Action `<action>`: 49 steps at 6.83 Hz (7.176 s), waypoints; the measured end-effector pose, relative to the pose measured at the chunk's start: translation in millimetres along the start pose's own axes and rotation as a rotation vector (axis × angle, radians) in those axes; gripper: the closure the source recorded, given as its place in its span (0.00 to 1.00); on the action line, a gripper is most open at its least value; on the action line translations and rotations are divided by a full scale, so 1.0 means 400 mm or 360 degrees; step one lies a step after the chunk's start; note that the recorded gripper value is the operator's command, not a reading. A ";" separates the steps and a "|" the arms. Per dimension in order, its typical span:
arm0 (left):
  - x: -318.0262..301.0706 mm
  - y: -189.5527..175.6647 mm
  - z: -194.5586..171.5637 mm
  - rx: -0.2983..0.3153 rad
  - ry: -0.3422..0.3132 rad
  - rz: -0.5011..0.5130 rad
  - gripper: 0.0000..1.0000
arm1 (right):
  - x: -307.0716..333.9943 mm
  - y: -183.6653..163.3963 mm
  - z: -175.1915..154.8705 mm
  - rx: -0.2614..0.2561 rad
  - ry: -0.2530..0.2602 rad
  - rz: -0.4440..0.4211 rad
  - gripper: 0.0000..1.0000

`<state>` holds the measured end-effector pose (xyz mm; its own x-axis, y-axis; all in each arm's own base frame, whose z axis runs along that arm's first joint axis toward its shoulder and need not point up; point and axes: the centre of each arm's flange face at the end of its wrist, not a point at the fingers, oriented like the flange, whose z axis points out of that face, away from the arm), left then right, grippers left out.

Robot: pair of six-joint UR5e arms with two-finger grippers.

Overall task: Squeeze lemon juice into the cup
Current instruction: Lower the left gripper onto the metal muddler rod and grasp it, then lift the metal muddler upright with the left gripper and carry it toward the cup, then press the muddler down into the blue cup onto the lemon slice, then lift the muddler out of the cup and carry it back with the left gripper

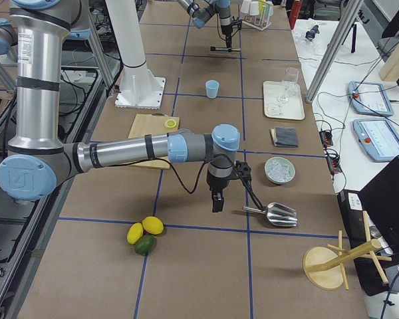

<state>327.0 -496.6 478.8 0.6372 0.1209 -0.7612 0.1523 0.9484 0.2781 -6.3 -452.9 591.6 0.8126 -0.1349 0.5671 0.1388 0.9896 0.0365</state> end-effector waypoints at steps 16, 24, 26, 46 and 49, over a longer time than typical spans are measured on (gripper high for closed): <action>0.695 0.023 -0.248 0.1674 0.1263 0.0656 1.00 | 0.041 0.014 -0.020 0.0018 0.0000 0.0082 0.00; 0.807 0.202 -0.064 0.1695 0.1115 0.0564 1.00 | 0.059 0.018 -0.029 0.0030 0.0001 0.0109 0.00; 0.812 0.206 -0.044 0.1682 0.1092 0.0567 1.00 | 0.059 0.017 -0.029 0.0030 0.0001 0.0109 0.00; 0.438 -0.156 -0.180 0.0166 0.0200 0.0192 1.00 | 0.135 0.130 0.000 -0.0002 -0.0130 0.0242 0.00; 0.196 -0.165 -0.058 -0.0018 -0.0202 -0.0075 1.00 | 0.136 0.130 0.001 -0.0004 -0.0131 0.0245 0.00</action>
<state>349.5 -543.1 387.1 0.7200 0.0385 -0.6929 0.1763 0.9555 0.2363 44.9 -408.6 624.8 0.7751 0.0231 0.6314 0.0175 0.9982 -0.0581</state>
